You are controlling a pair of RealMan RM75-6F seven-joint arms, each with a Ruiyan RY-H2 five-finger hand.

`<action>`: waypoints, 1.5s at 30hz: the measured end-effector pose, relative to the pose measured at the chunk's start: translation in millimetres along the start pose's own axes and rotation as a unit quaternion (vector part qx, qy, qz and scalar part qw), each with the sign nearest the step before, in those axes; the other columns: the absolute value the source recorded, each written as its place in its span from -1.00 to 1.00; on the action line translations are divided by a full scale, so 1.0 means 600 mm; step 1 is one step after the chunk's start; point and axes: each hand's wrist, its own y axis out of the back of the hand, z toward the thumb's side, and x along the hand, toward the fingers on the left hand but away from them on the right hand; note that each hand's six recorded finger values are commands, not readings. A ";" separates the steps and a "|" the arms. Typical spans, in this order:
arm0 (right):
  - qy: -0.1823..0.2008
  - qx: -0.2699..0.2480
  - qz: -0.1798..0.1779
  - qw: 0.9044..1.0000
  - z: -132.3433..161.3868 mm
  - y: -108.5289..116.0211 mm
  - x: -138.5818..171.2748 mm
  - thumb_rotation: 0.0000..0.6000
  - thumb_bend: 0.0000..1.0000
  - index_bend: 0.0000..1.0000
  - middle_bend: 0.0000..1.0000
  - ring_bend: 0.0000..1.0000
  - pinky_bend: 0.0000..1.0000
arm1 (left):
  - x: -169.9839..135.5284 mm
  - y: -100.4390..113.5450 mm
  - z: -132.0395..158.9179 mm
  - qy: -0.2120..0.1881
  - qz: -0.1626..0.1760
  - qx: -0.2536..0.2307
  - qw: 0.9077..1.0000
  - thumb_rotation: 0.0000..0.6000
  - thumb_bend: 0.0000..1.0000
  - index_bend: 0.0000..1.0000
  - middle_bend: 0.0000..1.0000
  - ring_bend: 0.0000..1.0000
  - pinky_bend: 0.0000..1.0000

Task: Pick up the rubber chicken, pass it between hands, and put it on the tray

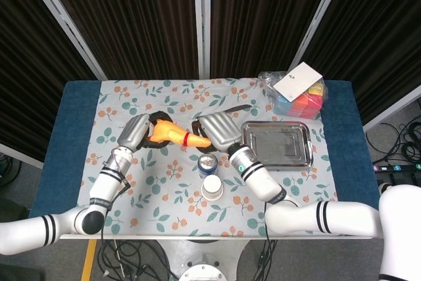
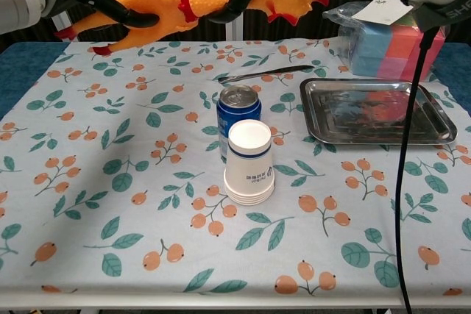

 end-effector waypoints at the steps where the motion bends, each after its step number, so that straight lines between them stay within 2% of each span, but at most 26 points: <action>1: -0.002 0.000 -0.002 1.000 -0.002 0.002 0.000 1.00 -0.44 0.93 0.51 0.52 1.00 | -0.001 0.000 0.001 -0.001 0.001 0.000 1.000 1.00 0.27 0.78 0.88 0.67 0.71; 2: -0.004 0.000 -0.004 1.000 -0.004 0.004 0.000 1.00 -0.44 0.93 0.51 0.52 1.00 | -0.002 0.000 0.002 -0.003 0.002 0.000 1.000 1.00 0.25 0.73 0.84 0.65 0.71; 4: -0.010 -0.001 -0.008 1.000 -0.010 0.008 -0.001 1.00 -0.44 0.93 0.51 0.52 1.00 | -0.005 -0.002 0.005 -0.007 0.001 0.000 1.000 1.00 0.09 0.39 0.64 0.47 0.66; 6: -0.015 -0.002 -0.011 1.000 -0.015 0.012 -0.002 1.00 -0.44 0.93 0.51 0.52 1.00 | -0.008 -0.004 0.008 -0.011 -0.005 0.002 1.000 1.00 -0.24 -0.18 0.14 0.03 0.35; 7: -0.018 -0.005 -0.013 1.000 -0.018 0.014 -0.002 1.00 -0.44 0.93 0.51 0.52 1.00 | -0.010 -0.005 0.008 -0.012 -0.009 0.003 1.000 1.00 -0.35 -0.34 -0.07 -0.18 0.17; 9: -0.022 -0.009 -0.014 1.000 -0.024 0.017 -0.003 1.00 -0.44 0.93 0.51 0.52 1.00 | -0.014 -0.004 0.012 -0.017 -0.019 0.003 1.000 1.00 -0.54 -0.56 -0.54 -0.61 -0.20; 10: -0.025 -0.010 -0.014 1.000 -0.028 0.019 -0.003 1.00 -0.44 0.93 0.51 0.52 1.00 | -0.016 -0.002 0.014 -0.020 -0.020 0.003 1.000 1.00 -0.60 -0.60 -0.68 -0.72 -0.31; 12: -0.028 -0.010 -0.014 0.999 -0.033 0.020 -0.001 1.00 -0.44 0.93 0.51 0.52 1.00 | -0.021 0.001 0.018 -0.029 -0.021 0.003 0.999 0.99 -0.66 -0.64 -0.83 -0.83 -0.45; 18: -0.035 -0.023 -0.019 0.999 -0.051 0.028 0.009 1.00 -0.44 0.93 0.51 0.52 1.00 | -0.042 0.020 0.020 -0.053 -0.010 0.027 0.998 0.97 -0.70 -0.66 -0.88 -0.85 -0.50; 27: -0.061 -0.030 -0.021 0.997 -0.118 0.051 0.047 1.00 -0.44 0.93 0.51 0.52 1.00 | -0.074 0.051 -0.010 -0.045 0.012 0.044 0.998 1.00 -0.76 -0.66 -0.88 -0.85 -0.50; 31: -0.091 -0.036 -0.016 0.995 -0.181 0.057 0.085 1.00 -0.44 0.93 0.51 0.51 1.00 | -0.088 0.062 -0.032 -0.037 0.025 0.050 0.998 1.00 -0.76 -0.66 -0.88 -0.85 -0.50; 36: -0.118 -0.048 -0.016 0.992 -0.251 0.044 0.133 1.00 -0.52 0.93 0.51 0.50 1.00 | -0.106 0.076 -0.064 -0.022 0.047 0.068 0.996 1.00 -0.77 -0.66 -0.88 -0.85 -0.50; 42: -0.150 -0.061 -0.023 0.986 -0.353 0.019 0.194 1.00 -0.52 0.89 0.51 0.46 1.00 | -0.126 0.083 -0.091 -0.011 0.063 0.077 0.995 1.00 -0.78 -0.66 -0.88 -0.85 -0.50; 45: -0.175 -0.077 -0.026 0.981 -0.408 0.001 0.218 1.00 -0.54 0.85 0.51 0.42 1.00 | -0.130 0.078 -0.096 -0.008 0.057 0.068 0.996 1.00 -0.78 -0.66 -0.88 -0.85 -0.50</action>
